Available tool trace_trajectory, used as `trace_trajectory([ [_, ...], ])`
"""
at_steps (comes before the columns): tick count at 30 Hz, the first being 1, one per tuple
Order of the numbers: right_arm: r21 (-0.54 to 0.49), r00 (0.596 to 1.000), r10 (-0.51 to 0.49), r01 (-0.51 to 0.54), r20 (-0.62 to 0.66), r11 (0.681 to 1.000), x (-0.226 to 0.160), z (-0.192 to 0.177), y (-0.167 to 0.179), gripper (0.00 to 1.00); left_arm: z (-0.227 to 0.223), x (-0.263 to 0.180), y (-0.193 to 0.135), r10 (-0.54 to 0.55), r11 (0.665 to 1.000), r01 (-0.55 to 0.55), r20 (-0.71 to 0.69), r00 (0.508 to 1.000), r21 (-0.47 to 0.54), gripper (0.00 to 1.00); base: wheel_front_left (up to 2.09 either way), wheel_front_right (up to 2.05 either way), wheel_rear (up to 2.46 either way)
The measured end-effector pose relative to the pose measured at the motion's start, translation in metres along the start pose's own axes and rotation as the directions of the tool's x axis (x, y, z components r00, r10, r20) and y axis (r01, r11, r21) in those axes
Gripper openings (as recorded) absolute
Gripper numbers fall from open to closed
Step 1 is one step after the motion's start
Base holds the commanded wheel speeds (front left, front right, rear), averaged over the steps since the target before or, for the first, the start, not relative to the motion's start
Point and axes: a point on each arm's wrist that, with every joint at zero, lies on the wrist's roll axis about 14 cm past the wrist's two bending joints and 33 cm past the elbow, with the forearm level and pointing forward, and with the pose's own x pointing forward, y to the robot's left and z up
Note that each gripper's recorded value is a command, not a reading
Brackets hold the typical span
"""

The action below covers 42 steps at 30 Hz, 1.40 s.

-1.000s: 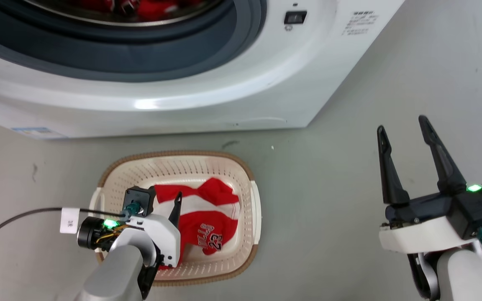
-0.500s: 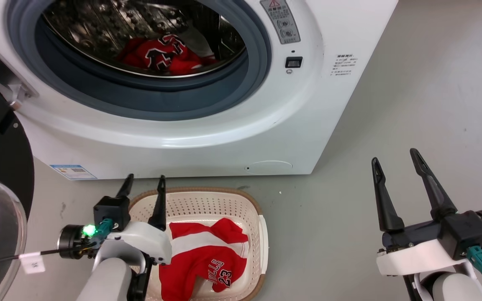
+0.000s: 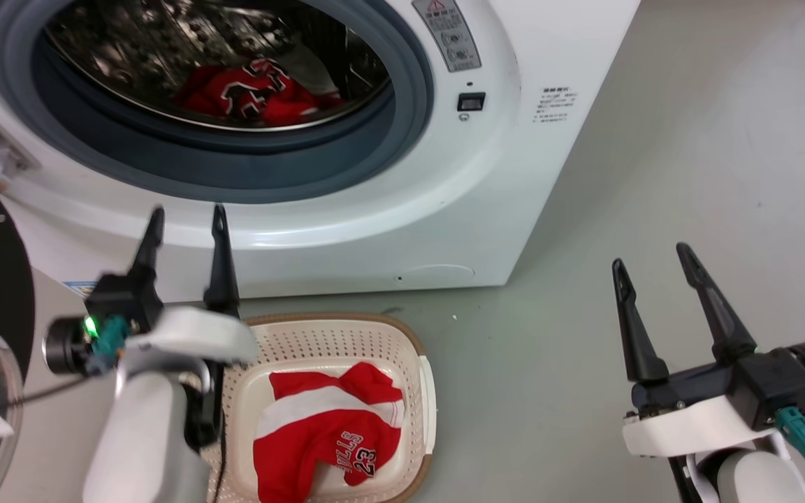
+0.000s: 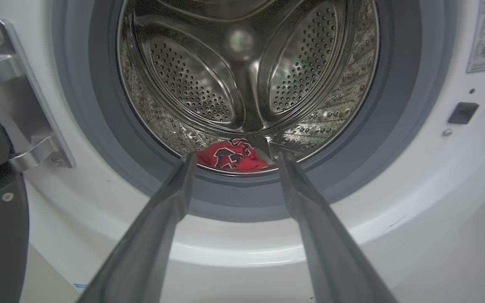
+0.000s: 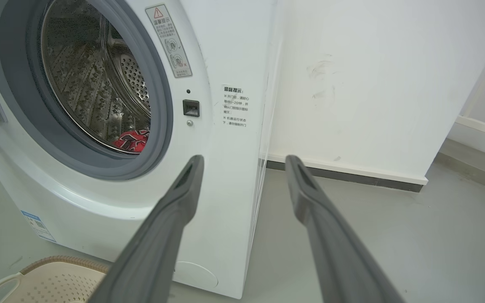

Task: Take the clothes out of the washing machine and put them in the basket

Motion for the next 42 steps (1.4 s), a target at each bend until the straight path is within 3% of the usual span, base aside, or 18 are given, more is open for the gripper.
trace_trajectory([
  [8,0.003,0.999,-0.029,0.029,-0.019,1.000,0.010,-0.011,-0.012,1.00,0.001,0.058,0.003,-0.001,1.000,0.001,0.021,1.000,-0.007,1.00,0.00,0.00,0.00],
  [21,0.000,0.993,-0.084,0.084,-0.080,0.996,0.034,-0.048,-0.037,1.00,-0.020,0.175,0.008,-0.038,0.996,0.040,-0.022,0.999,0.076,1.00,0.00,0.00,0.00],
  [28,0.003,0.985,-0.115,0.117,-0.126,0.993,0.040,-0.072,-0.051,1.00,-0.045,0.226,0.013,-0.055,0.988,0.071,-0.119,0.991,0.140,1.00,0.00,0.00,0.00],
  [33,0.005,0.980,-0.135,0.137,-0.147,0.991,0.039,-0.082,-0.058,1.00,-0.071,0.249,0.012,-0.058,0.981,0.101,-0.249,0.967,0.163,1.00,0.00,0.00,0.00],
  [42,0.012,0.972,-0.145,0.150,-0.185,0.989,0.038,-0.099,-0.062,1.00,-0.121,0.263,0.021,-0.016,0.970,0.142,-0.526,0.850,0.199,1.00,0.00,0.00,0.00],
])
